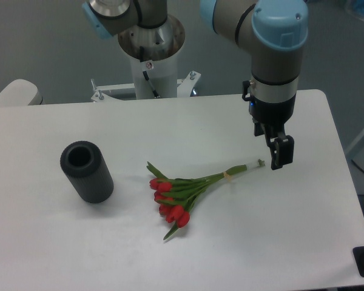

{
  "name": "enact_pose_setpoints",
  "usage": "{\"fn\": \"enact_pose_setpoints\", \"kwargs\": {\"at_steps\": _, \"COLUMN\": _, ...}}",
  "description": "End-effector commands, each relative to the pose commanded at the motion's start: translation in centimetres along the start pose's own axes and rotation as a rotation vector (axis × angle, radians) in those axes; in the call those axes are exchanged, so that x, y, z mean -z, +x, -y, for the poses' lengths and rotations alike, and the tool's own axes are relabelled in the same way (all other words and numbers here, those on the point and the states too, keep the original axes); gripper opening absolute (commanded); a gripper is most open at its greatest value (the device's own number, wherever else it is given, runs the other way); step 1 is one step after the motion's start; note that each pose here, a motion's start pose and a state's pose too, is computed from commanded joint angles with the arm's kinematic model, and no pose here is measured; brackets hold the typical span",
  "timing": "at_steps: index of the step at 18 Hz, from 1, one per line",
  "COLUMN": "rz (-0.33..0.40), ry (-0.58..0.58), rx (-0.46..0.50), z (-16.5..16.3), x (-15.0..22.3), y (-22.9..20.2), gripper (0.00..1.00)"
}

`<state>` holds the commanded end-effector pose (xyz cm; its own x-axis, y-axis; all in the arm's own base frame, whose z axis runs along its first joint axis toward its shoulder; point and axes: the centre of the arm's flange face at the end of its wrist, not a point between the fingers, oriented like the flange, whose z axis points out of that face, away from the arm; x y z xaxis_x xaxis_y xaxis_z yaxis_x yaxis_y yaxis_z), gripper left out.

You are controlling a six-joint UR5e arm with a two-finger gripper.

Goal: Pick up the flowers from the table
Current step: 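Move the open gripper toward the tied stems of the red tulips, then lower the gripper around the tulip stems near the band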

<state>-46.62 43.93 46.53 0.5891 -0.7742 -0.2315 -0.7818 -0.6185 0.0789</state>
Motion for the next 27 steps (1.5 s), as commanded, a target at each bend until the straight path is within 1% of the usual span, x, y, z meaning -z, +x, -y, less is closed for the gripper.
{"fn": "enact_pose_setpoints", "kwargs": {"at_steps": 2, "rz": -0.005, "ry": -0.004, "rx": 0.012, "z": 0.2, "x": -0.2, "y": 0.0, "gripper": 1.0}}
{"fn": "enact_pose_setpoints", "kwargs": {"at_steps": 4, "rz": 0.001, "ry": 0.003, "rx": 0.045, "z": 0.4, "x": -0.1, "y": -0.1, "gripper": 1.0}}
{"fn": "enact_pose_setpoints", "kwargs": {"at_steps": 7, "rz": 0.001, "ry": 0.014, "rx": 0.045, "z": 1.5, "x": -0.2, "y": -0.2, "gripper": 1.0}}
{"fn": "enact_pose_setpoints", "kwargs": {"at_steps": 10, "rz": -0.013, "ry": 0.04, "rx": 0.113, "z": 2.4, "x": -1.4, "y": 0.1, "gripper": 1.0}}
{"fn": "enact_pose_setpoints", "kwargs": {"at_steps": 13, "rz": -0.007, "ry": 0.052, "rx": 0.211, "z": 2.8, "x": -2.1, "y": 0.2, "gripper": 1.0}}
{"fn": "enact_pose_setpoints", "kwargs": {"at_steps": 15, "rz": -0.011, "ry": 0.058, "rx": 0.256, "z": 4.1, "x": -2.3, "y": 0.0, "gripper": 1.0}}
{"fn": "enact_pose_setpoints", "kwargs": {"at_steps": 17, "rz": -0.019, "ry": 0.063, "rx": 0.349, "z": 5.5, "x": -2.6, "y": -0.2, "gripper": 1.0}}
{"fn": "enact_pose_setpoints", "kwargs": {"at_steps": 19, "rz": -0.034, "ry": 0.066, "rx": 0.405, "z": 6.7, "x": -3.5, "y": -0.3, "gripper": 1.0}}
{"fn": "enact_pose_setpoints", "kwargs": {"at_steps": 21, "rz": -0.072, "ry": 0.067, "rx": 0.432, "z": 7.3, "x": -5.3, "y": 0.7, "gripper": 1.0}}
{"fn": "enact_pose_setpoints", "kwargs": {"at_steps": 23, "rz": -0.079, "ry": 0.068, "rx": 0.42, "z": 7.4, "x": -7.1, "y": 1.4, "gripper": 1.0}}
{"fn": "enact_pose_setpoints", "kwargs": {"at_steps": 25, "rz": -0.1, "ry": 0.059, "rx": 0.416, "z": 7.8, "x": -10.2, "y": 1.8, "gripper": 1.0}}
{"fn": "enact_pose_setpoints", "kwargs": {"at_steps": 27, "rz": -0.121, "ry": 0.059, "rx": 0.412, "z": 7.9, "x": -11.6, "y": 2.0, "gripper": 1.0}}
